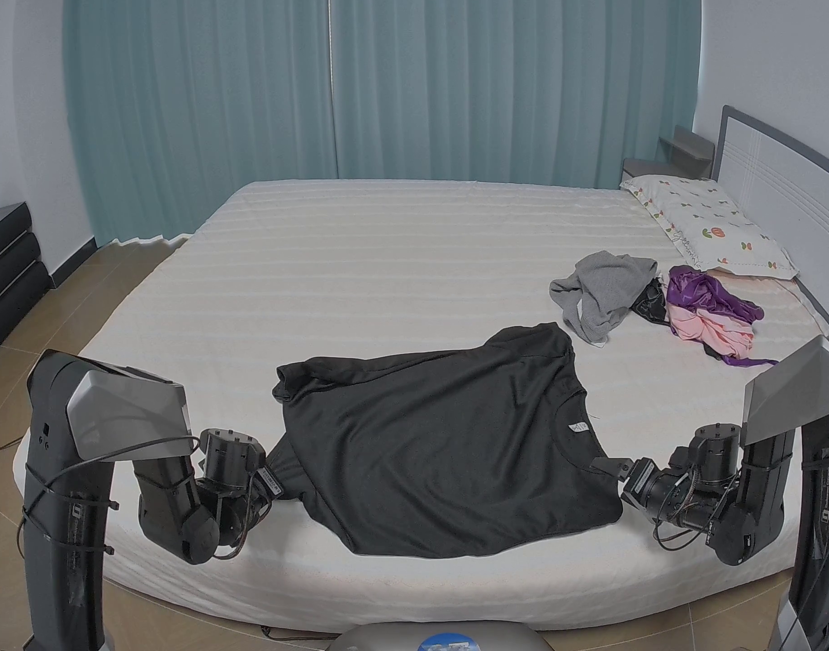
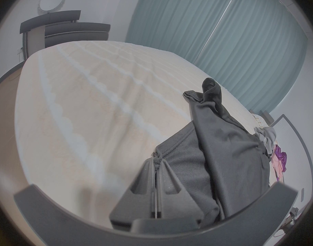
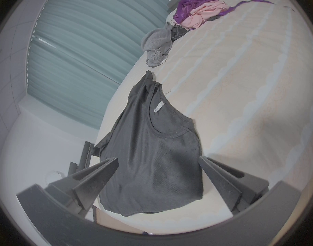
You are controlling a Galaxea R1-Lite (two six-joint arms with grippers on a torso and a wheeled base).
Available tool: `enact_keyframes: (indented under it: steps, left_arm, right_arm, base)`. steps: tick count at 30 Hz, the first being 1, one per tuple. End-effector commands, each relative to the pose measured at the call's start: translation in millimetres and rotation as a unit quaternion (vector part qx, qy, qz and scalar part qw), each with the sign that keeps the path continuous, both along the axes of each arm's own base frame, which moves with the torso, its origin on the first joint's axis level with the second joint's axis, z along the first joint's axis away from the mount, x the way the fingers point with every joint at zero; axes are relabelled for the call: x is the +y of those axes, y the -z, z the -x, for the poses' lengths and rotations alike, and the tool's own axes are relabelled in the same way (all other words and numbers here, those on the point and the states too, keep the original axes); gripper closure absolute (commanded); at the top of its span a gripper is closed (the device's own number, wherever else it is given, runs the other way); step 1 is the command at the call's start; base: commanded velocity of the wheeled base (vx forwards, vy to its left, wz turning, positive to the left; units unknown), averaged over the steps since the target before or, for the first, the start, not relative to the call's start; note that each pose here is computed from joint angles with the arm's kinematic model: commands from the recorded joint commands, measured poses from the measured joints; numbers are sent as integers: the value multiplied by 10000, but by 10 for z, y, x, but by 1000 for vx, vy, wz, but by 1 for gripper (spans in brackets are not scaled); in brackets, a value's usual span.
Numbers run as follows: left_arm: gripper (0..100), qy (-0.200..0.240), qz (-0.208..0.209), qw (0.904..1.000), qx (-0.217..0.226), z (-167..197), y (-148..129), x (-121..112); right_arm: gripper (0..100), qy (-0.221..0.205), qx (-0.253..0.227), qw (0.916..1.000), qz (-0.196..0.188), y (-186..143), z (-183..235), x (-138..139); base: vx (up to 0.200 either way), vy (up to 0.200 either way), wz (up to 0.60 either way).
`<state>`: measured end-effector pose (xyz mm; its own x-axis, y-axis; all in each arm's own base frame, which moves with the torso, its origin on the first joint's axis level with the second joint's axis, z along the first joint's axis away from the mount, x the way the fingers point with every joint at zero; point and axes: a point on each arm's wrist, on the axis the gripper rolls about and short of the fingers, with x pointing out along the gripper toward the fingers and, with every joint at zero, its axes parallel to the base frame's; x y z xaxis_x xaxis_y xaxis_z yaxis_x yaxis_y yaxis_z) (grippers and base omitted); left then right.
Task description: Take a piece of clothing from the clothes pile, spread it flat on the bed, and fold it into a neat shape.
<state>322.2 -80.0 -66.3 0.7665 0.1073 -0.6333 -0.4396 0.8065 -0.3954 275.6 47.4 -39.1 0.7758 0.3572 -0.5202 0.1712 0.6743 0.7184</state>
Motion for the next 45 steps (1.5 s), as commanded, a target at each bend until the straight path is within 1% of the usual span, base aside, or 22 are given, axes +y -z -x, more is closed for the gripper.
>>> enact_keyframes:
  steps: [1, 2, 4, 9, 13, 14, 16, 20, 23, 28, 31, 32, 38, 39, 40, 45]
  left_arm:
    - [100, -61, -35, 10000, -16, 175, -75, 65]
    - [100, -48, -26, 10000, -29, 279, -132, 88]
    - [100, -52, -5, 10000, -44, 387, -206, 116]
    - [100, -59, -6, 9999, 118, 571, -246, 164]
    - [100, -93, -72, 9991, 405, 770, -217, 229]
    - [100, -93, -72, 9991, 405, 770, -217, 229]
    - [100, -118, -105, 9981, 592, 904, -214, 279]
    - [100, -121, -89, 9983, 557, 964, -231, 297]
    - [100, -120, -95, 9990, 421, 983, -268, 317]
    - [100, -53, -205, 9982, 563, 1067, -273, 344]
    - [100, -61, -203, 9982, 556, 1056, -267, 345]
    - [100, -61, -203, 9982, 556, 1056, -267, 345]
    - [100, -117, -168, 9984, 529, 1028, -253, 353]
    - [100, -163, -157, 9985, 493, 1011, -258, 370]
    - [100, -186, -145, 9987, 449, 993, -260, 377]
    - [100, -245, -90, 9992, 318, 960, -273, 387]
  right_arm:
    - [0, -94, 42, 9997, 240, 70, 39, -7]
    - [0, -116, 72, 9994, 330, 107, 42, -9]
    - [0, -101, 90, 9992, 380, 124, 44, -11]
    - [0, -108, 98, 9992, 376, 128, 45, -11]
    - [0, -120, 110, 9991, 384, 140, 44, -6]
    - [0, -120, 110, 9991, 384, 140, 44, -6]
    - [0, -147, 91, 9991, 388, 157, 25, 10]
    - [0, -164, 66, 9991, 387, 154, 14, 16]
    - [0, -260, -17, 9988, 419, 166, -22, 61]
    - [0, -366, -29, 9982, 474, 204, -38, 104]
    - [0, -427, -64, 9977, 523, 204, -41, 110]
    - [100, -427, -72, 9977, 522, 203, -45, 111]
    - [100, -420, -262, 9975, 503, 150, -111, 102]
    - [100, -366, -548, 9967, 464, 69, -219, 98]
    - [100, -320, -675, 9962, 449, 25, -270, 83]
    - [100, -233, -1020, 9936, 417, -76, -559, 109]
  base:
    - [0, 0, 0]
    - [0, 0, 0]
    - [0, 0, 0]
    - [0, 0, 0]
    - [0, 0, 0]
    - [0, 0, 0]
    - [0, 0, 0]
    - [0, 0, 0]
    - [0, 0, 0]
    - [0, 0, 0]
    - [0, 0, 0]
    - [0, 0, 0]
    - [0, 0, 0]
    - [0, 0, 0]
    - [0, 0, 0]
    - [0, 0, 0]
